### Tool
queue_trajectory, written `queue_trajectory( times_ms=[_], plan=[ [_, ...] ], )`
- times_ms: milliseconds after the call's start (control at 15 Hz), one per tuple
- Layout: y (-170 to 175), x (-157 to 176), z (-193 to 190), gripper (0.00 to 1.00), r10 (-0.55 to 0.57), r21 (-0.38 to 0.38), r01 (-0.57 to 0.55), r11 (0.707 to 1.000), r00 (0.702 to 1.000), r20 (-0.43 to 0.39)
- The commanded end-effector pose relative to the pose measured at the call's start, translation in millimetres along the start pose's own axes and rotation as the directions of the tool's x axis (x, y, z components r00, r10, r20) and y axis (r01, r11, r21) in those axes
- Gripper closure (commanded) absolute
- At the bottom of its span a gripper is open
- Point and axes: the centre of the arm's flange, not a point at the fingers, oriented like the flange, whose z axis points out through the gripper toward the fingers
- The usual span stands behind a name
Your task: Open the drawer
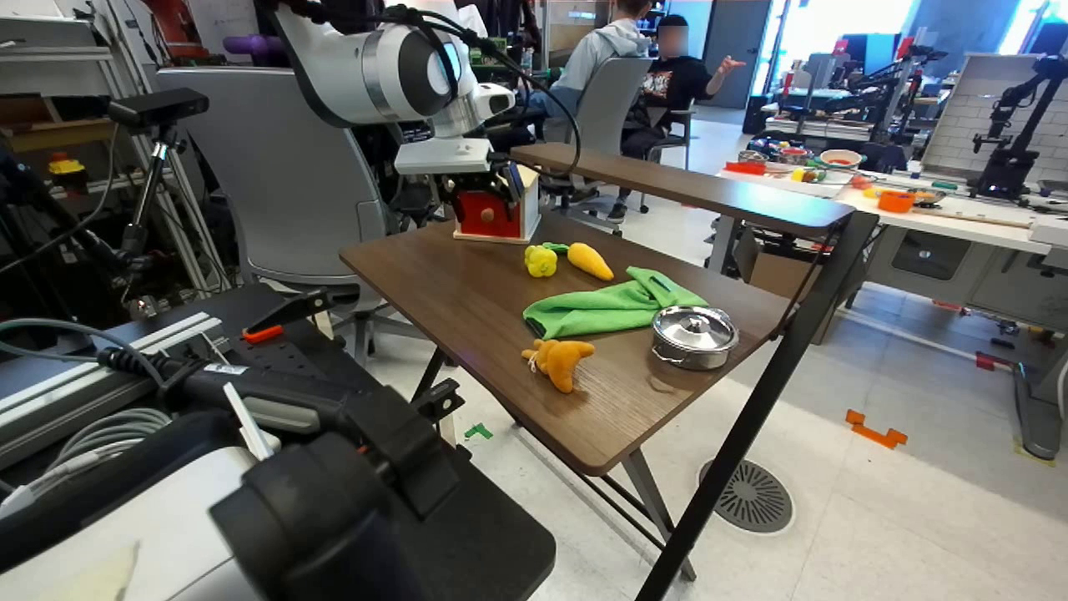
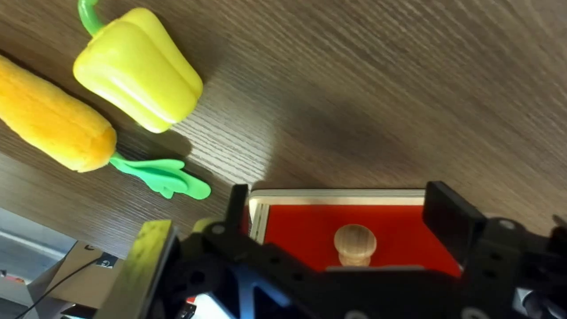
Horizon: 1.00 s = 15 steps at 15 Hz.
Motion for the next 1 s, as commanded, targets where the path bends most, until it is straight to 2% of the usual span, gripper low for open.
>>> queue_trajectory(
  times_ms=[0, 333, 400, 467, 933],
  plan=[
    [-4, 16, 15, 0.0, 0.037, 0.02, -0.036, 0.999, 0.998, -0.059],
    [-12, 25, 22, 0.0, 0.068, 0.057, -0.063, 0.996, 0.994, -0.082],
    [-12, 26, 24, 0.24, 0.068, 0.061, -0.063, 0.996, 0.995, -0.077],
    [-13, 27, 25, 0.26, 0.068, 0.057, -0.064, 0.996, 0.995, -0.074],
    [-9, 29, 29, 0.8, 0.085, 0.062, -0.081, 0.995, 0.993, -0.079]
  ],
)
